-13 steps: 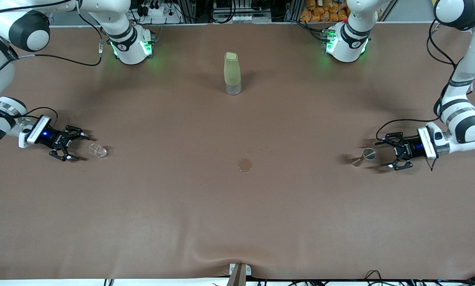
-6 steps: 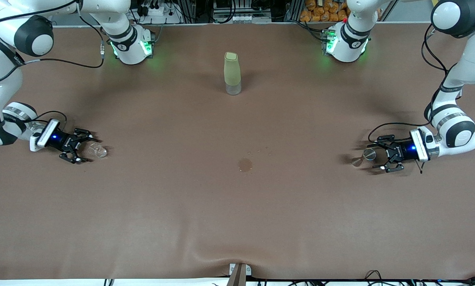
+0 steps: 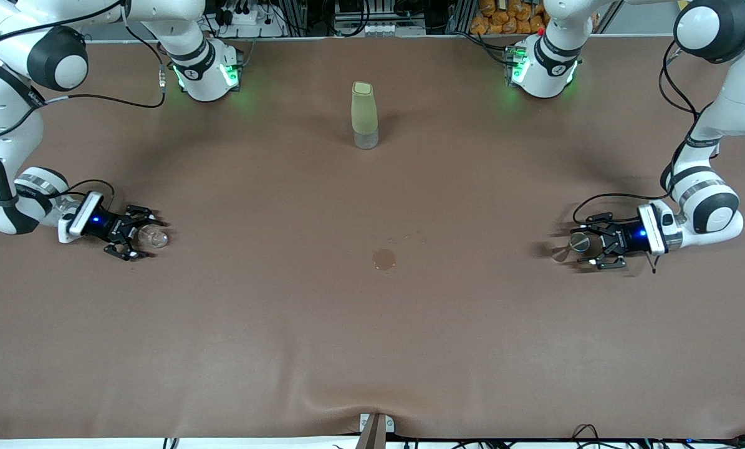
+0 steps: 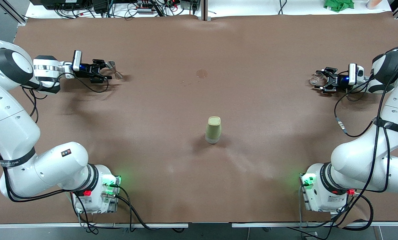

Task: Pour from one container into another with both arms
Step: 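Close the right gripper on the glass cup while the left gripper grasps the jigger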

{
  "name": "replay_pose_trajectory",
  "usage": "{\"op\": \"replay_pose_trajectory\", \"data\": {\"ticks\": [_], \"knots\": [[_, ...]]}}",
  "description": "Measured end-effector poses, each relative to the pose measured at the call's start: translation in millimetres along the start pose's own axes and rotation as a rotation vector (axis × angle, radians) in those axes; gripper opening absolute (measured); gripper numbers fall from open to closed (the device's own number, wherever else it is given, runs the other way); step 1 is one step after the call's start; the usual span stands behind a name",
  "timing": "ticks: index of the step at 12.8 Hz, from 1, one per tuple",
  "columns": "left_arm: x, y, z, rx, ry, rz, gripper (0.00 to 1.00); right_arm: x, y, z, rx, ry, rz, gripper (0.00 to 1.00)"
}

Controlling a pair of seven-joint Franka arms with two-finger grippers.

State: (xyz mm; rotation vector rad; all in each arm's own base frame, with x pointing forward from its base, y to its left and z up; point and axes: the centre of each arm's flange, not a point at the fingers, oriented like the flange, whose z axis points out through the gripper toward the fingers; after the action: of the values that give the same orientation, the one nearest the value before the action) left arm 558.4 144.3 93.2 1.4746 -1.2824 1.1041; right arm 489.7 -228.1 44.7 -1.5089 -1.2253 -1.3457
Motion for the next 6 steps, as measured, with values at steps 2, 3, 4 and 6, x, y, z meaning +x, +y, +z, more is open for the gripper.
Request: {"op": "replay_pose_trajectory", "data": {"ticks": [2,3,4,6], "knots": [[-1.6,-5.4,5.8,-0.006,0.007,0.012,0.8,-0.9,1.8,9.2,-0.003,0.01,0.0,1.0],[-3.2,-6.2,8.6,-0.008,0.01,0.012,0.8,-2.5,1.8,14.0,-0.003,0.015,0.002,1.0],[-4.3,-6.5,11.1,-0.011,0.012,0.012,0.79,-4.4,1.8,18.3,-0.006,0.022,0.003,1.0],[-4.0,-7.2,13.6,-0.014,0.013,0.014,0.76,-4.1,2.6,21.2,-0.007,0.027,0.002,1.0]]}}
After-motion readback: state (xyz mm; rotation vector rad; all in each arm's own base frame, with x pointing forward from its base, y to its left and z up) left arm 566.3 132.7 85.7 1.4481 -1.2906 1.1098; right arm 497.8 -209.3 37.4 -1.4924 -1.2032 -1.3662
